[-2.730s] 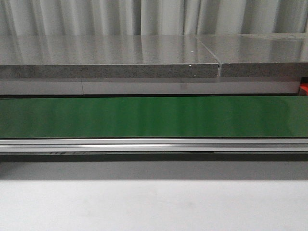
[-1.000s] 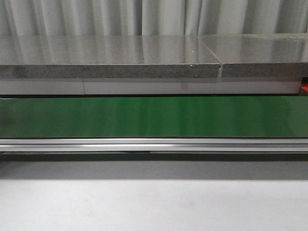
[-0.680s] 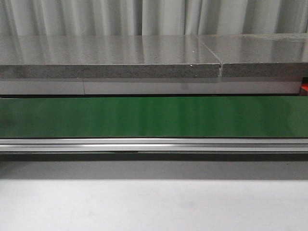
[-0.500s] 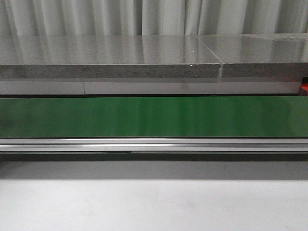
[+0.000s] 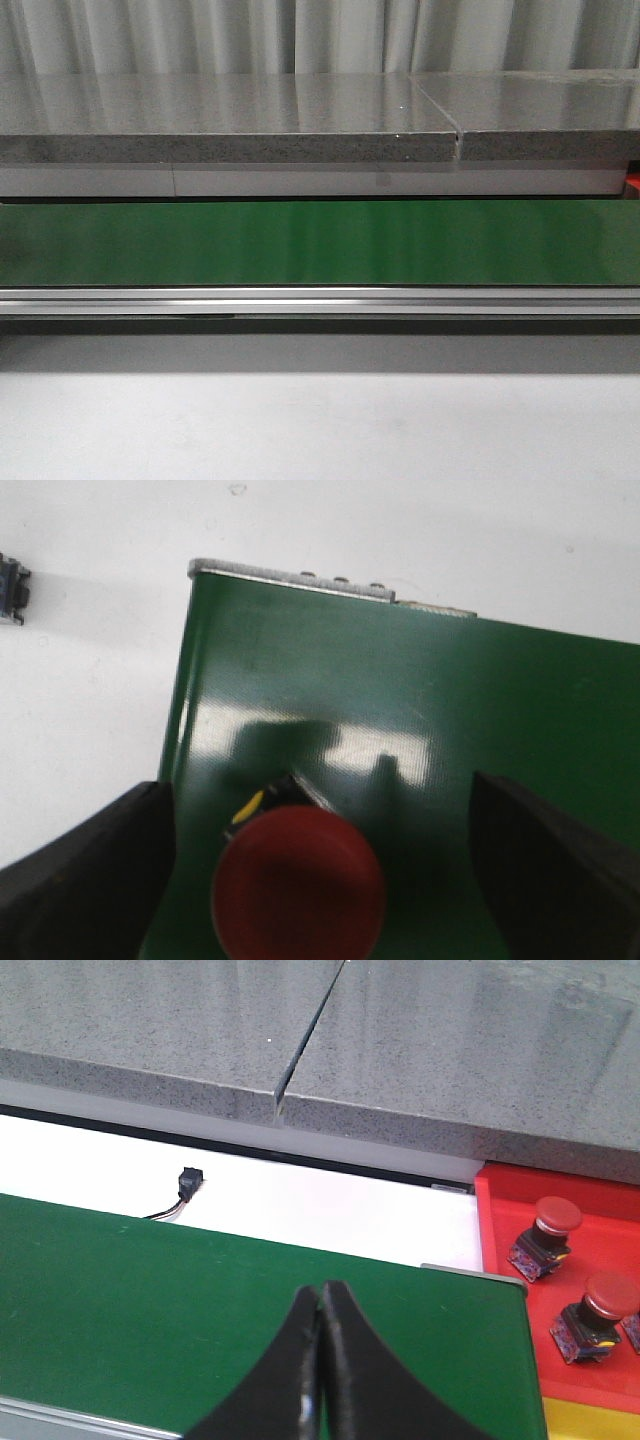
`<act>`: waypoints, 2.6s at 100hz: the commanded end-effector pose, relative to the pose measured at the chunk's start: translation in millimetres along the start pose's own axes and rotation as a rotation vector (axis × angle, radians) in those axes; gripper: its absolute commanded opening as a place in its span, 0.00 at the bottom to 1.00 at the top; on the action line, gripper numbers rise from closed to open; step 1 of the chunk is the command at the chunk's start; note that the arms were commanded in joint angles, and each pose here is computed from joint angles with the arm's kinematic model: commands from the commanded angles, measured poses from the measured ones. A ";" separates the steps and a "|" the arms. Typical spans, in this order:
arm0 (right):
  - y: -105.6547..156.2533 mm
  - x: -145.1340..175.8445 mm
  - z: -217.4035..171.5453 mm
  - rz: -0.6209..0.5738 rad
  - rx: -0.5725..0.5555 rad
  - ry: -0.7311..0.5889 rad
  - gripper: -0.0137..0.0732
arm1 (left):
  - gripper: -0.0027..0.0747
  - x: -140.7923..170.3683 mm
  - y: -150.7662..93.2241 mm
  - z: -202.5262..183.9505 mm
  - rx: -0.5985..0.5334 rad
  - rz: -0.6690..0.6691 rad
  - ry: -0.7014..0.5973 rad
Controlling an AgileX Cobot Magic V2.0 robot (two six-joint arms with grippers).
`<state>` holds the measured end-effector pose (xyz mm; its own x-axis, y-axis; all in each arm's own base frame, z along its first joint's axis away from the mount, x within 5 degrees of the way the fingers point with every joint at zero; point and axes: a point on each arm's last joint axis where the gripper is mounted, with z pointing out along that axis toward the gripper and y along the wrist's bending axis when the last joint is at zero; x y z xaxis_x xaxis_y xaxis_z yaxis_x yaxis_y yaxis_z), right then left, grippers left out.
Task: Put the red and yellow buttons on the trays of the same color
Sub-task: 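Carry the red button onto the green conveyor and open the left gripper, then grasp the yellow button on the table with the left gripper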
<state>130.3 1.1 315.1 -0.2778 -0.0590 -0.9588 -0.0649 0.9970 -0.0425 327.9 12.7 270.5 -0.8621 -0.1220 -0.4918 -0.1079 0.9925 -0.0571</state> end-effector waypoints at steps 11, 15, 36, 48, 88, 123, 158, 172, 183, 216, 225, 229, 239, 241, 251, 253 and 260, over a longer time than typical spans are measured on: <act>-2.9 -14.8 -3.5 -0.002 0.031 -0.092 0.08 | 0.80 -30.6 -4.1 -35.9 0.017 0.004 -0.173; -2.9 -14.8 -3.5 -0.002 0.031 -0.092 0.08 | 0.80 -36.0 -2.6 -41.4 0.012 0.004 -0.195; -2.9 -14.8 -3.5 -0.002 0.031 -0.092 0.08 | 0.80 -52.1 12.0 -59.0 -0.015 -0.028 -0.262; -2.9 -14.8 -3.5 -0.002 0.031 -0.092 0.08 | 0.80 -51.4 33.2 -58.8 -0.051 -0.086 -0.251; -3.0 -14.8 -3.5 -0.002 0.031 -0.092 0.08 | 0.80 -41.4 109.8 -14.4 -0.162 -0.266 -0.108; -3.0 -14.8 -3.5 -0.002 0.031 -0.092 0.08 | 0.80 -58.8 126.9 32.7 -0.173 -0.265 -0.134; -3.0 -14.8 -3.5 -0.002 0.031 -0.092 0.08 | 0.80 -79.5 141.0 71.4 -0.187 -0.256 -0.121; -3.0 -14.8 -3.5 -0.002 0.031 -0.092 0.08 | 0.80 -84.8 147.8 80.9 -0.196 -0.258 -0.123; -3.0 -14.8 -3.5 -0.002 0.031 -0.092 0.08 | 0.79 -84.8 152.2 87.5 -0.199 -0.265 -0.114; -3.0 -14.8 -3.5 -0.002 0.031 -0.092 0.08 | 0.29 -82.4 153.8 91.7 -0.194 -0.277 -0.097; -3.0 -14.8 -3.5 -0.002 0.031 -0.092 0.08 | 0.09 -82.8 152.7 88.8 -0.187 -0.285 -0.095; -3.0 -14.8 -3.5 -0.002 0.031 -0.092 0.08 | 0.03 -83.7 152.0 85.7 -0.183 -0.289 -0.101; -3.0 -14.8 -3.5 -0.002 0.031 -0.092 0.08 | 0.01 -87.7 149.0 72.8 -0.169 -0.304 -0.131; -3.0 -14.8 -3.5 -0.002 0.031 -0.092 0.08 | 0.01 -89.0 148.1 68.4 -0.166 -0.307 -0.142; -3.0 -14.8 -3.5 -0.002 0.031 -0.092 0.08 | 0.01 -94.5 141.9 45.2 -0.150 -0.315 -0.188; -3.0 -14.8 -3.5 -0.002 0.031 -0.092 0.08 | 0.01 -95.5 140.4 39.0 -0.148 -0.315 -0.197; -3.0 -14.8 -3.5 -0.002 0.031 -0.092 0.08 | 0.01 -99.2 132.0 17.8 -0.143 -0.296 -0.230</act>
<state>130.3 1.1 315.1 -0.2778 -0.0590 -0.9588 -0.0649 0.9970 -0.0425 417.2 166.4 230.2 -0.7484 -0.4172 -0.5156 -0.4399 0.8940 -0.0849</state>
